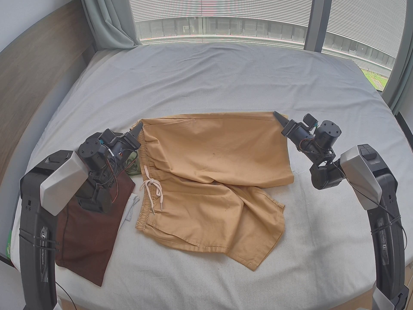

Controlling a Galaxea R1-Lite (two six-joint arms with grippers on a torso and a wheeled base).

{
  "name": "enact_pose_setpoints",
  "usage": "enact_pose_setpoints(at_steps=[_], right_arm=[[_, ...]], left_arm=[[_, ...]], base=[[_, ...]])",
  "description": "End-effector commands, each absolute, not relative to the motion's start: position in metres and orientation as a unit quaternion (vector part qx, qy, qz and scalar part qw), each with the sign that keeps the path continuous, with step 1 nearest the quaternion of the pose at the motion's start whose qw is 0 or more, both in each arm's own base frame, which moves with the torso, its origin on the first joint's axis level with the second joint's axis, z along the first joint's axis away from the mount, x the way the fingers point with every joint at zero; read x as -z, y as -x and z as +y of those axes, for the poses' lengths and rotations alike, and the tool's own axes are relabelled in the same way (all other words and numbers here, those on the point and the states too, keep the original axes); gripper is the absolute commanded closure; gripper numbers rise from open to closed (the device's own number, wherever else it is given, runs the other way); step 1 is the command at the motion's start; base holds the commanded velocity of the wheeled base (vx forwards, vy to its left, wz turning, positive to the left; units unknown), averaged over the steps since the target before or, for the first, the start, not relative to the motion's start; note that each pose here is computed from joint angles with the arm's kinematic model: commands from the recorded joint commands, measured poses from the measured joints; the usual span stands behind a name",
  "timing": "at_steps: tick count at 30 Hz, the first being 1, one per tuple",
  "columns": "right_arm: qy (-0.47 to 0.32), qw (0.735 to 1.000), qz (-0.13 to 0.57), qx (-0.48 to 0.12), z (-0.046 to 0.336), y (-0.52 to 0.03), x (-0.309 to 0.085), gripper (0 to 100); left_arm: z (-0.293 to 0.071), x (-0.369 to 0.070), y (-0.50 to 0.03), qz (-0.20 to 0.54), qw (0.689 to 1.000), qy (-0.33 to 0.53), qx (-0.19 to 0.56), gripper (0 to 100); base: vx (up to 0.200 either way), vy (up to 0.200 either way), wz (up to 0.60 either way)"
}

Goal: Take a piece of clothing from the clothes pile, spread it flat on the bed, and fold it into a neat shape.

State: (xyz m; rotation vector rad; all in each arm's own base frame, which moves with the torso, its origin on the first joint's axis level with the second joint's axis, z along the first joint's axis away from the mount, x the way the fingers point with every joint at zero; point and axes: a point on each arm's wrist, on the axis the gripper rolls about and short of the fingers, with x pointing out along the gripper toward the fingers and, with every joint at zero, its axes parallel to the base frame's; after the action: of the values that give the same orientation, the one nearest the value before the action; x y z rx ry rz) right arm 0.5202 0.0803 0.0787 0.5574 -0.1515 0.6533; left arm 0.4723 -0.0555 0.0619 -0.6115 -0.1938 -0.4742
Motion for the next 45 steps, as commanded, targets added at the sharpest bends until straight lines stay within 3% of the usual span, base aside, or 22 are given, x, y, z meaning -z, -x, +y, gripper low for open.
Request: enact_pose_setpoints(at_steps=[1,7,8,9,10,20,28,45], right_arm=[[-0.269,0.905,-0.077,-0.320,0.083,-0.521,-0.080,100],[-0.269,0.906,-0.073,-0.317,0.081,-0.522,-0.080,100],[-0.269,0.906,-0.073,-0.317,0.081,-0.522,-0.080,100],[-0.269,0.906,-0.073,-0.317,0.081,-0.522,-0.080,100],[-0.269,0.906,-0.073,-0.317,0.081,-0.522,-0.081,0],[-0.264,0.908,-0.073,-0.316,0.083,-0.519,-0.071,0],[-0.266,0.905,-0.062,-0.325,0.089,-0.482,-0.084,0],[-0.241,0.913,-0.009,-0.329,0.093,-0.388,-0.099,0]], left_arm=[[-0.055,-0.059,-0.474,-0.094,0.922,0.298,0.230,100],[-0.055,-0.058,-0.475,-0.094,0.921,0.296,0.234,100],[-0.055,-0.058,-0.475,-0.094,0.921,0.296,0.234,0],[-0.056,-0.059,-0.477,-0.099,0.920,0.297,0.234,0],[-0.056,-0.059,-0.478,-0.101,0.920,0.296,0.236,0],[-0.064,-0.057,-0.473,-0.075,0.906,0.335,0.247,0],[-0.062,-0.066,-0.440,-0.018,0.903,0.330,0.275,0],[-0.032,-0.110,-0.363,0.014,0.913,0.300,0.274,0]], base=[[0.000,0.000,0.00],[0.000,0.000,0.00],[0.000,0.000,0.00],[0.000,0.000,0.00],[0.000,0.000,0.00],[0.000,0.000,0.00],[0.000,0.000,0.00],[0.000,0.000,0.00]])
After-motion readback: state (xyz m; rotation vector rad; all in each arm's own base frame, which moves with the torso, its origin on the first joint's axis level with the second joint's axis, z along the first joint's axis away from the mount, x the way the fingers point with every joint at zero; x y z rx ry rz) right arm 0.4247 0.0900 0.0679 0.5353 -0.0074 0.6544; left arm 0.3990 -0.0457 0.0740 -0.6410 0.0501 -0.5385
